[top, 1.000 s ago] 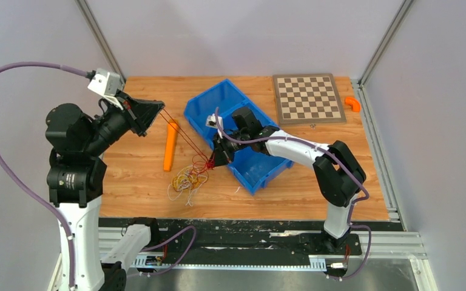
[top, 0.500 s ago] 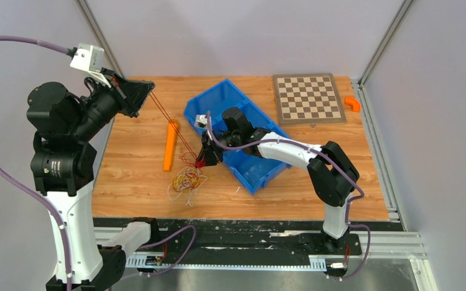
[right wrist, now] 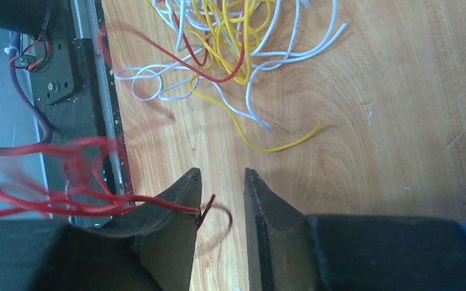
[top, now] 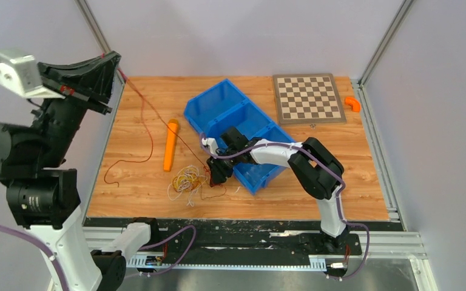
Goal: Untangle the cables
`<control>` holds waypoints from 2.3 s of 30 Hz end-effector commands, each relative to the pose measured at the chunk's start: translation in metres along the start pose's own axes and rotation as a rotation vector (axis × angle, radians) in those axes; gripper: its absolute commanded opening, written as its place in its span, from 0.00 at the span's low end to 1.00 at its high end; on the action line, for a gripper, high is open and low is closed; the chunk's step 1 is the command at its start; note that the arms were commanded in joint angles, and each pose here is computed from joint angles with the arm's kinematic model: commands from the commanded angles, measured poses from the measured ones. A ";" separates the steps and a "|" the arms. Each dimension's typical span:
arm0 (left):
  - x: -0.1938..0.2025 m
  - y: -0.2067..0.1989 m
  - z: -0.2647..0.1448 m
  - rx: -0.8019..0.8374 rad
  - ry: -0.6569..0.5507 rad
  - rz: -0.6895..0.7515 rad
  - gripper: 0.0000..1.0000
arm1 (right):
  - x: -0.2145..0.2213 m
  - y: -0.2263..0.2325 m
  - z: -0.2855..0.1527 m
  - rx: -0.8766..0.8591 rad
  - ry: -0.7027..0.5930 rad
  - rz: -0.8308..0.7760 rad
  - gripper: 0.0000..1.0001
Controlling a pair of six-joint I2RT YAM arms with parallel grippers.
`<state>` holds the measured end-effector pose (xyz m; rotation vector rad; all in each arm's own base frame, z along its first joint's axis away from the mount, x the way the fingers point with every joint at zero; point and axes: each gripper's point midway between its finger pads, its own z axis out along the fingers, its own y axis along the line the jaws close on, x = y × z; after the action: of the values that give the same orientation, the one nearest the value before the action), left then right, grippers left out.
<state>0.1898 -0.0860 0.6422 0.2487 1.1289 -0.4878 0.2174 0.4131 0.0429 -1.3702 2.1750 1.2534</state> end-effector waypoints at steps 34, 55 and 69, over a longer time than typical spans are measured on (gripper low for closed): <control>-0.012 -0.002 0.009 0.034 -0.095 -0.008 0.00 | -0.232 0.155 -0.189 -0.037 -0.499 -0.412 1.00; 0.045 -0.015 0.025 0.185 0.043 -0.220 0.00 | -0.214 0.158 -0.082 -0.024 -0.396 -0.533 0.93; 0.098 0.064 0.014 -0.223 0.175 -0.108 0.00 | -0.184 0.172 -0.094 -0.069 -0.378 -0.458 0.00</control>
<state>0.2445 -0.0900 0.5929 0.1421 1.2436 -0.6108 0.1968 0.4867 0.2312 -1.4684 1.6528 1.2429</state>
